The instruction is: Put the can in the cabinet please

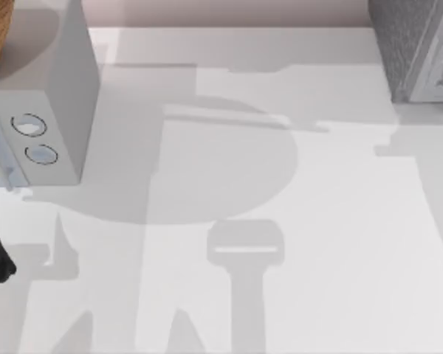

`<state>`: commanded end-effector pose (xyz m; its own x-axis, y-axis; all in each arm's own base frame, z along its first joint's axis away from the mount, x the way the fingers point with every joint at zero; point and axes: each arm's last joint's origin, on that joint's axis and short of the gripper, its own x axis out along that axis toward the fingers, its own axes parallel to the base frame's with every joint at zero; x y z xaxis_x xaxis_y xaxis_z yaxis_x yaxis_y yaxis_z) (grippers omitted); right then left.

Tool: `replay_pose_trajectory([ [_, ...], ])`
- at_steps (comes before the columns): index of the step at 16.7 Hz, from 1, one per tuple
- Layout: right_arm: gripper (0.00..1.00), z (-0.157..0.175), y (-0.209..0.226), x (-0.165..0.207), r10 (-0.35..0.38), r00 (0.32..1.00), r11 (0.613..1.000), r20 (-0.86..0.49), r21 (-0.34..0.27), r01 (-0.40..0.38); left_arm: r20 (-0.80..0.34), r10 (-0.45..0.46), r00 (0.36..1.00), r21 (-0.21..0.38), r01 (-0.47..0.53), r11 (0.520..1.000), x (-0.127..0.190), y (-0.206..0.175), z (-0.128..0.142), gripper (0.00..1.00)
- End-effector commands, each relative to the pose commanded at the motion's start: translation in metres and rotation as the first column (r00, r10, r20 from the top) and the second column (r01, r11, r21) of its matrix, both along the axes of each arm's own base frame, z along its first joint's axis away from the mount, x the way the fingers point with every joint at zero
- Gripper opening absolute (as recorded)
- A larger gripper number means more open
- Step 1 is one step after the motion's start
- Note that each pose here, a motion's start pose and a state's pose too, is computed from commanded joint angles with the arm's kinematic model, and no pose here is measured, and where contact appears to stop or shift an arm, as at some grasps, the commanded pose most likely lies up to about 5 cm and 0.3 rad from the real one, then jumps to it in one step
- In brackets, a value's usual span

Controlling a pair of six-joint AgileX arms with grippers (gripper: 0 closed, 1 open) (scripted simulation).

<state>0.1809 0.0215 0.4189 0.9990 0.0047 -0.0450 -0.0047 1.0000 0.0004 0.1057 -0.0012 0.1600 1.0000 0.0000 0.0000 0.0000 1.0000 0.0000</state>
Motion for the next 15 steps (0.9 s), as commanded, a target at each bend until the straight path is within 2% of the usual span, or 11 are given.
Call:
replay_pose_trajectory([
  [7,0.0,0.063,0.016,0.05,-0.003,1.0,1.0,0.018,-0.001,0.003,0.0,0.0,1.0,0.0,0.0,1.0,0.0,0.0,0.0,1.0],
  [15,0.0,0.092,0.026,0.075,-0.003,0.999,1.0,0.045,0.001,0.003,0.0,0.0,1.0,0.0,0.0,1.0,0.0,0.0,0.0,1.0],
])
